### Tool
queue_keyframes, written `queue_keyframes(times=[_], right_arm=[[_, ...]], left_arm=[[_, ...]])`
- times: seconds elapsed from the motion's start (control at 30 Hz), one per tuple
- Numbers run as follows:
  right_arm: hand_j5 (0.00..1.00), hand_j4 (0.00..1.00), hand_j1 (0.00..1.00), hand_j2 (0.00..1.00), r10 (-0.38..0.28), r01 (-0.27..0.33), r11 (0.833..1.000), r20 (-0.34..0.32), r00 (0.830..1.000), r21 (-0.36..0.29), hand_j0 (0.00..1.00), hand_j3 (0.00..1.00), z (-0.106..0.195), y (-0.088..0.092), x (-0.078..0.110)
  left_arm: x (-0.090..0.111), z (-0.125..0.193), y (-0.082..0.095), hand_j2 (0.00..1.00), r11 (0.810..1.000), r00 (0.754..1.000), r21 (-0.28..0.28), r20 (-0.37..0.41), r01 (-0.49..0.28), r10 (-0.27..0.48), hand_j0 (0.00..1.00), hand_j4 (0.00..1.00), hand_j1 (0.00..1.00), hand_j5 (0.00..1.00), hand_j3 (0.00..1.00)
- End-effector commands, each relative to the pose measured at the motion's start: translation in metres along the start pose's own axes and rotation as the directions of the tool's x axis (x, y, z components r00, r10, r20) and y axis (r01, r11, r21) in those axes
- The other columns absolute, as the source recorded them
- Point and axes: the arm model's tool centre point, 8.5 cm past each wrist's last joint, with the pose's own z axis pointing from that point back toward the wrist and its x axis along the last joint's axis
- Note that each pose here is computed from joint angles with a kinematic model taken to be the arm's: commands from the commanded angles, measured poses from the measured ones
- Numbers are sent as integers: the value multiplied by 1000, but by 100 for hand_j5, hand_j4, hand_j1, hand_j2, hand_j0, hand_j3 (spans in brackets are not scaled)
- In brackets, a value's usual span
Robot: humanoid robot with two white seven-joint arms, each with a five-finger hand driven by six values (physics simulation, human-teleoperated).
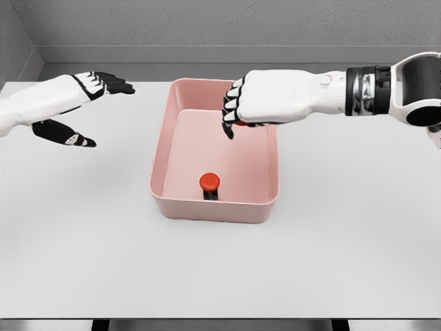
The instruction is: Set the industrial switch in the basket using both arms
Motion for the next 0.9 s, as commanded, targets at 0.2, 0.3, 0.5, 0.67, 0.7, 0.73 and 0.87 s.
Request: queue_keyframes(times=[0.2, 0.3, 0.5, 0.67, 0.7, 0.73, 0.87], right_arm=[[69, 69, 69, 69, 12, -12, 1000, 23, 1000, -18, 69, 69, -13, -6, 4], [100, 100, 100, 100, 10, -9, 1000, 26, 1000, -24, 100, 100, -15, -7, 4], [100, 100, 100, 100, -1, 1, 1000, 7, 1000, -20, 100, 100, -11, -4, -2], [100, 100, 100, 100, -102, 110, 993, -145, 984, 44, 100, 100, 33, 36, -37], [100, 100, 100, 100, -124, 137, 989, -191, 974, 58, 100, 100, 50, 47, -44], [100, 100, 100, 100, -139, 159, 984, -223, 965, 75, 100, 100, 64, 57, -47], [100, 100, 100, 100, -189, 224, 973, -366, 911, 54, 100, 100, 120, 77, -64]], left_arm=[[-1, 2, 2, 100, 1000, 1000, 7, -4, -8, 8, 100, 100, 100, 100, 100], [-5, 5, -5, 100, 1000, 1000, -1, -18, -22, 22, 100, 100, 100, 100, 100], [-5, 5, -5, 100, 1000, 1000, -2, -19, -21, 21, 100, 100, 100, 100, 100], [-6, 6, -5, 100, 1000, 1000, -7, -23, -17, 17, 100, 100, 100, 100, 100], [-6, 6, -5, 100, 1000, 1000, -7, -23, -17, 17, 100, 100, 100, 100, 100], [-5, 5, -5, 100, 1000, 1000, -8, -22, -16, 16, 100, 100, 100, 100, 100], [-8, 8, -6, 100, 1000, 999, -13, -32, -17, 17, 100, 100, 100, 100, 100]])
